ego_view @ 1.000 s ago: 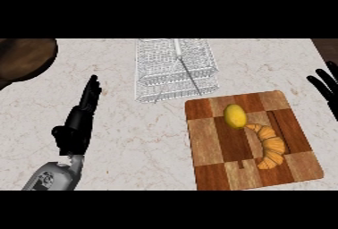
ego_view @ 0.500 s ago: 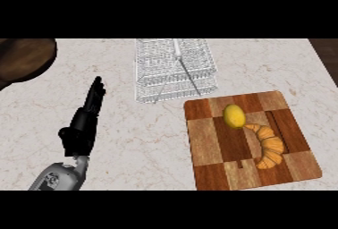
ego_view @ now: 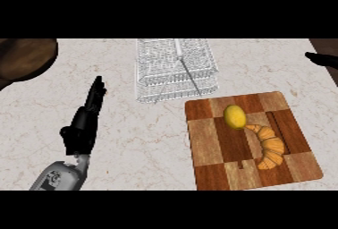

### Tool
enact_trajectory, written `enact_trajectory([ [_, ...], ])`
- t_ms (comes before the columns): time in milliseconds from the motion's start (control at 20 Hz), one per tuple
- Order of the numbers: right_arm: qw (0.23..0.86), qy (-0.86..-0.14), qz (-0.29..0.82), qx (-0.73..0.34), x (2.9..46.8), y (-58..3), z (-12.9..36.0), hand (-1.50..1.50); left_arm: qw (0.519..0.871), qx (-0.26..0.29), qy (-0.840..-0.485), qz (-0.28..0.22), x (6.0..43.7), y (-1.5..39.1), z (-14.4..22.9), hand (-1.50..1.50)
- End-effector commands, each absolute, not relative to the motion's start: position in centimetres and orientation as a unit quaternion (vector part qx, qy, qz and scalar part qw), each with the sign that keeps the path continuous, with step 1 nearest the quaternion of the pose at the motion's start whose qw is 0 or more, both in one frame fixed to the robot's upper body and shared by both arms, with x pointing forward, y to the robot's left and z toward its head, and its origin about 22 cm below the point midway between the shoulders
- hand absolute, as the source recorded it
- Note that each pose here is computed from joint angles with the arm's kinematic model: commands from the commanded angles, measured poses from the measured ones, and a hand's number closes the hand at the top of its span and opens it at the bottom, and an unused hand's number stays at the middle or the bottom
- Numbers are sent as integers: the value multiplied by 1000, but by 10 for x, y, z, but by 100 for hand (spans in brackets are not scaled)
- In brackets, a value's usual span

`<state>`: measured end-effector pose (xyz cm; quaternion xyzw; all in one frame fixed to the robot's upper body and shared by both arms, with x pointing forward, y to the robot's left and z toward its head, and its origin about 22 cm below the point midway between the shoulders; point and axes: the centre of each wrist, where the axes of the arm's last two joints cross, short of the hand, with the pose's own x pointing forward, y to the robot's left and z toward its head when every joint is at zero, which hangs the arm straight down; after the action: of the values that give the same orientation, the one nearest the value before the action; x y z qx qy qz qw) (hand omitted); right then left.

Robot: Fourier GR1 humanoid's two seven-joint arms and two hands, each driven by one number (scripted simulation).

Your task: Pick the lemon from the cutting board and place it in the tiered basket

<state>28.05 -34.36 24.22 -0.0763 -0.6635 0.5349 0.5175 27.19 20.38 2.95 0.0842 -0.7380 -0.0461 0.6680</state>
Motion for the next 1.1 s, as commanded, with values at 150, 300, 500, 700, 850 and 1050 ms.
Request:
enact_trajectory([
  [150,518,-633,567,-101,264,-312,253,-150,670,90,-735,-44,268,207,25,0],
  [300,512,-627,576,-114,277,-288,243,-150,668,81,-738,-50,279,197,23,0],
  [500,530,-581,606,-120,278,-275,238,-150,673,82,-733,-50,273,185,37,0],
  [700,543,-557,615,-131,274,-276,221,-150,666,80,-740,-46,274,197,35,0],
  [850,551,-536,626,-136,274,-295,228,-150,667,88,-738,-54,258,204,36,0],
  [1050,545,-538,622,-165,284,-291,222,-150,662,97,-742,-42,260,207,27,0],
])
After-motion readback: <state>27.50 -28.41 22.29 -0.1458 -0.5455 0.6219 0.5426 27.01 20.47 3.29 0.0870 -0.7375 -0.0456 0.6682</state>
